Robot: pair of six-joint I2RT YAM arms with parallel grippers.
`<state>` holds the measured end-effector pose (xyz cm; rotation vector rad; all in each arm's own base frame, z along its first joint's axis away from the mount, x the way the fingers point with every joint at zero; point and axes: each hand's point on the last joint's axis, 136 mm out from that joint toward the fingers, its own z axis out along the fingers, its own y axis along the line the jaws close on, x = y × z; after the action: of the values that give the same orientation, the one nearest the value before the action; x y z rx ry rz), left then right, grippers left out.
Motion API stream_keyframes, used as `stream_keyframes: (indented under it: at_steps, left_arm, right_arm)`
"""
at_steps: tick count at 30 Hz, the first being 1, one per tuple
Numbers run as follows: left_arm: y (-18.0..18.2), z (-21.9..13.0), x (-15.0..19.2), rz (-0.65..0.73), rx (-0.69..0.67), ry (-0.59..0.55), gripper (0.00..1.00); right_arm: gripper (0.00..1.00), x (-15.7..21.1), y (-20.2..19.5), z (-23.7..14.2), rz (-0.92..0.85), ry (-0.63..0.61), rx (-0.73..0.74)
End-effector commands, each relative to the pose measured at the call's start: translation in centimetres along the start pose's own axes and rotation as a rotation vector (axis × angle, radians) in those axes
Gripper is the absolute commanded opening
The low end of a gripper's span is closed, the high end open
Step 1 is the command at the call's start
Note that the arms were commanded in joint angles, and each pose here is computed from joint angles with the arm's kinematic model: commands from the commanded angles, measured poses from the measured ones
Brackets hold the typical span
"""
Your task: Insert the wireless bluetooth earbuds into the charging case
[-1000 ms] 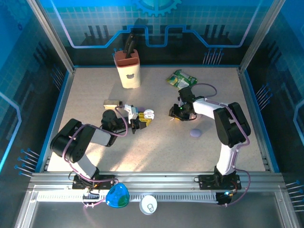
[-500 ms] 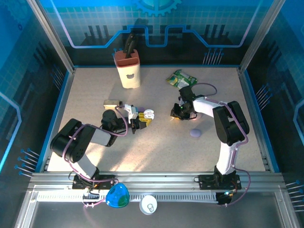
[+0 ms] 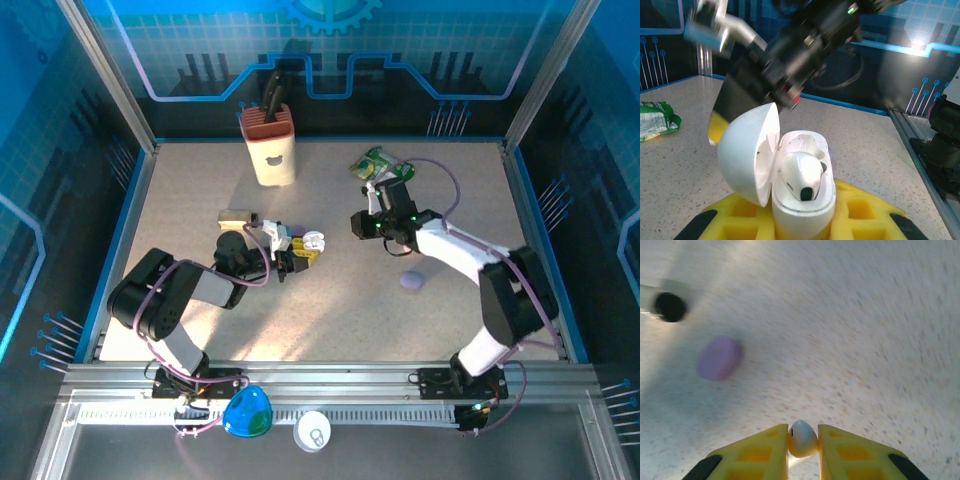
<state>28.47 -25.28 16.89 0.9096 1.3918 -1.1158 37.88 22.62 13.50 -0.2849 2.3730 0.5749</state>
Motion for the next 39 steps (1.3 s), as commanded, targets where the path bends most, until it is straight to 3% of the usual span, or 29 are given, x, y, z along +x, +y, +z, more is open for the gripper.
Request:
stream_keyframes:
  at_steps: [1,9,16,26,39]
  left_arm:
    - [0.8,0.0,-0.8,-0.014,-0.004,-0.021,0.12]
    - [0.7,0.2,-1.6,-0.055,0.031,-0.026,0.14]
    - [0.5,0.5,-2.0,-0.062,0.070,-0.027,0.14]
    - [-0.7,0.1,-2.7,-0.033,0.104,-0.032,0.11]
    - [-1.1,-0.1,-3.2,-0.022,0.106,-0.041,0.11]
  right_arm:
    - [0.22,-3.2,2.8,-3.0,-0.210,-0.172,-0.054]
    - [0.21,-4.1,8.1,-9.1,-0.406,-0.293,-0.237]
    - [0.20,-2.6,13.3,-12.1,-0.643,-0.279,-0.312]
    - [0.20,-1.2,16.8,-10.3,-0.772,-0.202,-0.361]
    - [0.21,-0.7,16.1,-8.9,-0.795,-0.162,-0.324]
